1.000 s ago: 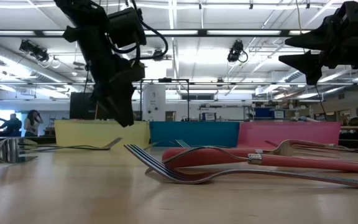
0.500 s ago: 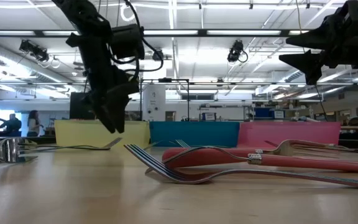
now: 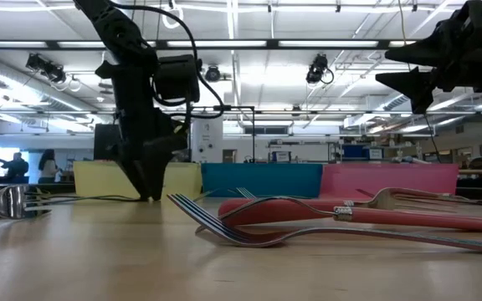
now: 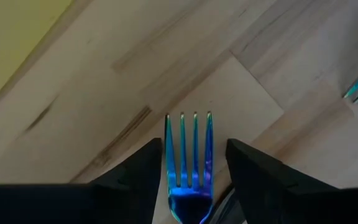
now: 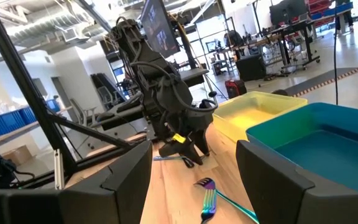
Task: Sort silverware by color (type)
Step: Put the iridescent fork into the yellow bin
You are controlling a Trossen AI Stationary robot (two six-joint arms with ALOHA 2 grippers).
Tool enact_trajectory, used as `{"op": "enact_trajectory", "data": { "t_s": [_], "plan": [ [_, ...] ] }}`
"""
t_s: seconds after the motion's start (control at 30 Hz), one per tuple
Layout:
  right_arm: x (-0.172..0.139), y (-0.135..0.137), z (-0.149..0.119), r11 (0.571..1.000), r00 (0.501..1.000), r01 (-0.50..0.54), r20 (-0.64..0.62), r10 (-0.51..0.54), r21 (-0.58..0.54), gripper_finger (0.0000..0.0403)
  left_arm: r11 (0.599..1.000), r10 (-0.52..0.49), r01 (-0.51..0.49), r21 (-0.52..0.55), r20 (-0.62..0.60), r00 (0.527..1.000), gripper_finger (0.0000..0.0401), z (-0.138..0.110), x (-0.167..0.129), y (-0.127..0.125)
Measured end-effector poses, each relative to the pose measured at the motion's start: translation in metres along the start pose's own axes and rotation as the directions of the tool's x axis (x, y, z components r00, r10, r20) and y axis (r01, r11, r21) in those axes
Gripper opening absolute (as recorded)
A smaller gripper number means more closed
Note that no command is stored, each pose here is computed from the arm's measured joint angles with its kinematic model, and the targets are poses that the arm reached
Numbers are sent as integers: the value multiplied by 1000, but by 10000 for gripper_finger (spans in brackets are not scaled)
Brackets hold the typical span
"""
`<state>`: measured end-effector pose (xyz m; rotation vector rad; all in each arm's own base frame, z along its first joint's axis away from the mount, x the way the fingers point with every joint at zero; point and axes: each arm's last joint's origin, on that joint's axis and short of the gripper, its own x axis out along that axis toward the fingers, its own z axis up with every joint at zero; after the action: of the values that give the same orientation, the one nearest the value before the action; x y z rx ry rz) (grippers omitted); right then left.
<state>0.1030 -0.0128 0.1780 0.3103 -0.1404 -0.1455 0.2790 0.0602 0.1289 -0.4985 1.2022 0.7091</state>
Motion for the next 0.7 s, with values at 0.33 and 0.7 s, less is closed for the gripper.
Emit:
{"op": "enact_trajectory", "data": {
  "t_s": [0.33, 0.7],
  "plan": [
    [0, 0, 0, 1000, 1000, 0, 0, 0, -1, 242, 1000, -2, 2, 4, 3, 1000, 141, 0, 1, -1],
    [0, 0, 0, 1000, 1000, 0, 0, 0, -2, 242, 1000, -2, 2, 28, 2, 1000, 86, 0, 2, -1]
  ]
}}
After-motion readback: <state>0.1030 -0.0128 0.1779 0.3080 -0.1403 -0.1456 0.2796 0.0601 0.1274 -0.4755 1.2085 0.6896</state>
